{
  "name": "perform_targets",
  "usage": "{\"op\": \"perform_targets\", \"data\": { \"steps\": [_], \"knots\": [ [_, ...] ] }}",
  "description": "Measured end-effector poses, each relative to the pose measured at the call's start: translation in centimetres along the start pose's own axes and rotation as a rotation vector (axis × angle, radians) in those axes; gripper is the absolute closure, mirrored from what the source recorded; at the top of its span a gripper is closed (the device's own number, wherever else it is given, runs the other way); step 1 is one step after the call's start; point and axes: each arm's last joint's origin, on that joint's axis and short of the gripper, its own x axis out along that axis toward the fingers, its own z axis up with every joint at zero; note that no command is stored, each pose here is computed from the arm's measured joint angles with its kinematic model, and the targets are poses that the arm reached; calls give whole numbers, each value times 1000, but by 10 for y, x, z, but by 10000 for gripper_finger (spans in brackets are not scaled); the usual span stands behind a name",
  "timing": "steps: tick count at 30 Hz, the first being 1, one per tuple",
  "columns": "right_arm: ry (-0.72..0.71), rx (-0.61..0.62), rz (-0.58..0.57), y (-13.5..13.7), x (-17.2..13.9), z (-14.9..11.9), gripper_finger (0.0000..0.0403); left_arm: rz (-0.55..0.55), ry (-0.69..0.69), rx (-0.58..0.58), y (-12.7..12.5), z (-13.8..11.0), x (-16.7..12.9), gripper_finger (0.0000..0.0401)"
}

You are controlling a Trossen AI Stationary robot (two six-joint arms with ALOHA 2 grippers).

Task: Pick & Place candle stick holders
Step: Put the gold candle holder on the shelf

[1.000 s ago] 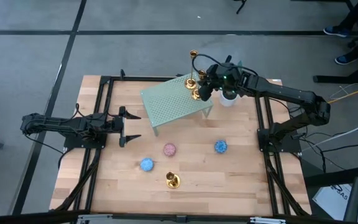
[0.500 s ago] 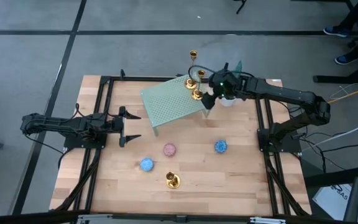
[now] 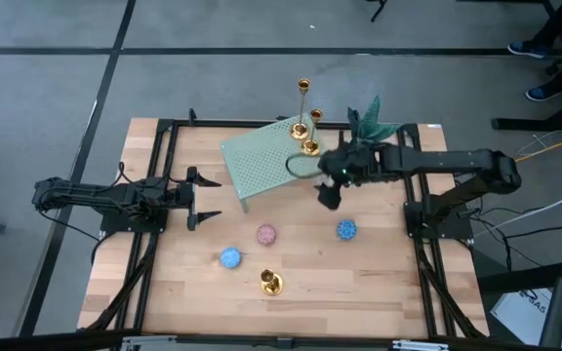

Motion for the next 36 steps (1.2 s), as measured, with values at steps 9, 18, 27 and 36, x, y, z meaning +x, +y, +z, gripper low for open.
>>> {"op": "perform_targets", "data": {
  "steps": [9, 18, 27, 36],
  "knots": [
    [11, -163, 131, 57, -17, -22, 86, 0, 0, 0, 0, 0, 0, 1],
    [-25, -276, 196, 105, -39, -49, 86, 0, 0, 0, 0, 0, 0, 1],
    [-89, -280, 290, 141, -64, -73, 86, 0, 0, 0, 0, 0, 0, 1],
    [-141, -309, 343, 159, -79, -87, 86, 0, 0, 0, 0, 0, 0, 1]
  ]
}}
